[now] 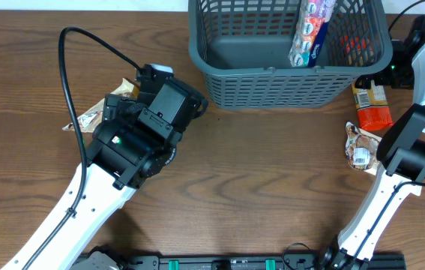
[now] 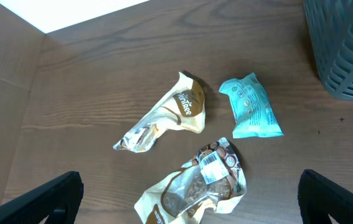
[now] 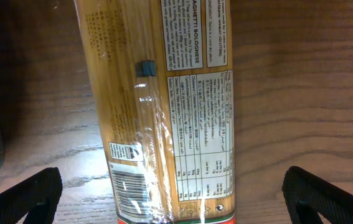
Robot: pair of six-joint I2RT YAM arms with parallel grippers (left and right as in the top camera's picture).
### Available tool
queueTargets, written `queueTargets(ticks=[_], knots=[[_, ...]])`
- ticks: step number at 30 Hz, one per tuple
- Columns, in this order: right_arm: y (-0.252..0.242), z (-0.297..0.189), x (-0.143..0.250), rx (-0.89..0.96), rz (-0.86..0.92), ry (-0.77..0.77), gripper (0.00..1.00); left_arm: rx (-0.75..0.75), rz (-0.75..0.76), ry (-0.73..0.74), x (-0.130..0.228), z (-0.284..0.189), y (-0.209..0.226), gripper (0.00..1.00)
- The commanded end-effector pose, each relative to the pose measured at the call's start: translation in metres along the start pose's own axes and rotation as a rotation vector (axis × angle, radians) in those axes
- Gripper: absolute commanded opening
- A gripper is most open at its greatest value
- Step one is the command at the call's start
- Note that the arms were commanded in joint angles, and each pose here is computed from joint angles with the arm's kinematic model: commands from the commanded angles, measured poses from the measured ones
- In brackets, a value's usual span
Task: Pack container
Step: 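Grasp the orange pasta package with the right gripper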
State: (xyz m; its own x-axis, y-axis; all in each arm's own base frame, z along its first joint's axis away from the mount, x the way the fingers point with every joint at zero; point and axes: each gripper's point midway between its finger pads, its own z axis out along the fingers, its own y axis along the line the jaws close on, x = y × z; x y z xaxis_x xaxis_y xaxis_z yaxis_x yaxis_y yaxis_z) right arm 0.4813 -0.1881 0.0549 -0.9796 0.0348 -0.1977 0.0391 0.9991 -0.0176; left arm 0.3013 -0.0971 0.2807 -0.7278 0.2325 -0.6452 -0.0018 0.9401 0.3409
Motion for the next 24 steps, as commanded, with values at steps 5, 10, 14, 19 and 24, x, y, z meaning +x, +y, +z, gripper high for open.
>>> queueTargets(ticks=[5,10,14,19,24], knots=[[-0.007,0.004,0.003,-0.007,0.01,0.004,0.99,-0.013,-0.003,-0.011,-0.004,-0.002,0.003,0.99],[-0.012,0.007,0.008,-0.04,0.033,0.002,0.99,-0.013,-0.003,-0.011,-0.004,-0.002,0.003,0.99],[-0.014,0.006,0.009,-0.076,0.053,-0.016,0.99,-0.013,-0.003,-0.011,-0.004,-0.002,0.003,0.98],[-0.017,0.006,0.009,-0.072,0.048,-0.018,0.99,-0.013,-0.004,-0.011,-0.004,-0.002,0.003,0.98],[-0.017,0.01,0.01,-0.071,0.036,-0.016,0.99,-0.013,-0.004,-0.012,-0.004,-0.002,0.003,0.99]])
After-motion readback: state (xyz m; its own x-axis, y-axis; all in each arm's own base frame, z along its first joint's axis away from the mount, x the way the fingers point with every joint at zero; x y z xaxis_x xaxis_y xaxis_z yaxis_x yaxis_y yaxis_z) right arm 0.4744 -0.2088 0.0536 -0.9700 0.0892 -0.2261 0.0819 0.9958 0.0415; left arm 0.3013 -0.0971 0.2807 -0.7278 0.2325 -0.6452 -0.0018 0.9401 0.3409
